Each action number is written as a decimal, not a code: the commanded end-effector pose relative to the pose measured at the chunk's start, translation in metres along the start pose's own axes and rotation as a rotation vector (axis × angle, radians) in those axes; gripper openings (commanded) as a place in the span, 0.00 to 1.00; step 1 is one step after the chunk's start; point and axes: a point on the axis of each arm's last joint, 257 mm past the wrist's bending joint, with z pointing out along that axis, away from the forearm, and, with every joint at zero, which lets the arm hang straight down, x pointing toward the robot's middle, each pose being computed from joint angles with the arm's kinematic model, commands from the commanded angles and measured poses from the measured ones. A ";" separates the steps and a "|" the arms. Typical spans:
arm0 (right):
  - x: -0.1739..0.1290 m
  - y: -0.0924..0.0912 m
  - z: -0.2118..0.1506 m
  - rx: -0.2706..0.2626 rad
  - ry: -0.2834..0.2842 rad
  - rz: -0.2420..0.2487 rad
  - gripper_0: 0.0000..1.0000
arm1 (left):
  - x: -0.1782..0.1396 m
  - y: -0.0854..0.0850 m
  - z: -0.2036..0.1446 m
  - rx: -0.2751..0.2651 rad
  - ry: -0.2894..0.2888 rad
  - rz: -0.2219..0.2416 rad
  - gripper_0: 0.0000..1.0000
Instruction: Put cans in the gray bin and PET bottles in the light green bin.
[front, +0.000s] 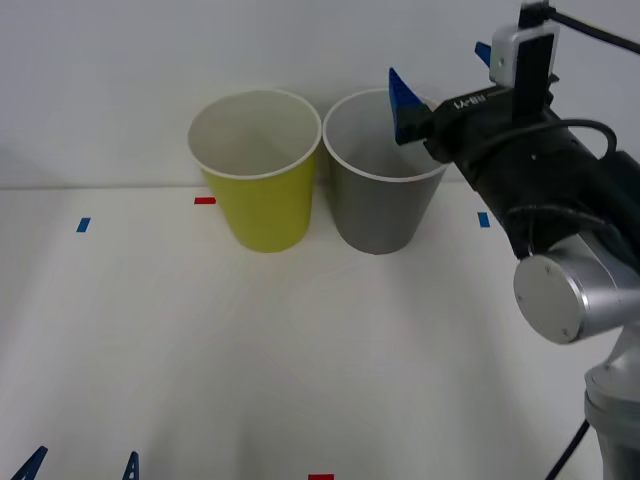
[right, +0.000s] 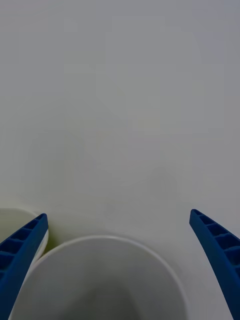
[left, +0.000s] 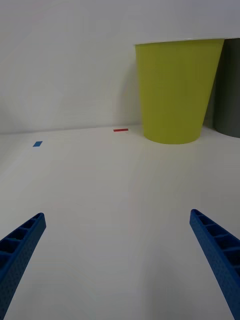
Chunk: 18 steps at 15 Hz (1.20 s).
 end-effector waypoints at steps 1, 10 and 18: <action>0.038 0.002 -0.060 0.018 0.020 0.011 0.97 | 0.000 0.000 0.000 0.000 0.000 0.000 1.00; 0.118 -0.006 -0.152 0.082 0.126 -0.008 0.97 | 0.000 0.000 0.000 0.000 0.000 0.000 1.00; 0.152 -0.012 -0.205 0.097 0.064 -0.192 0.97 | 0.000 0.000 0.000 0.000 0.000 0.000 1.00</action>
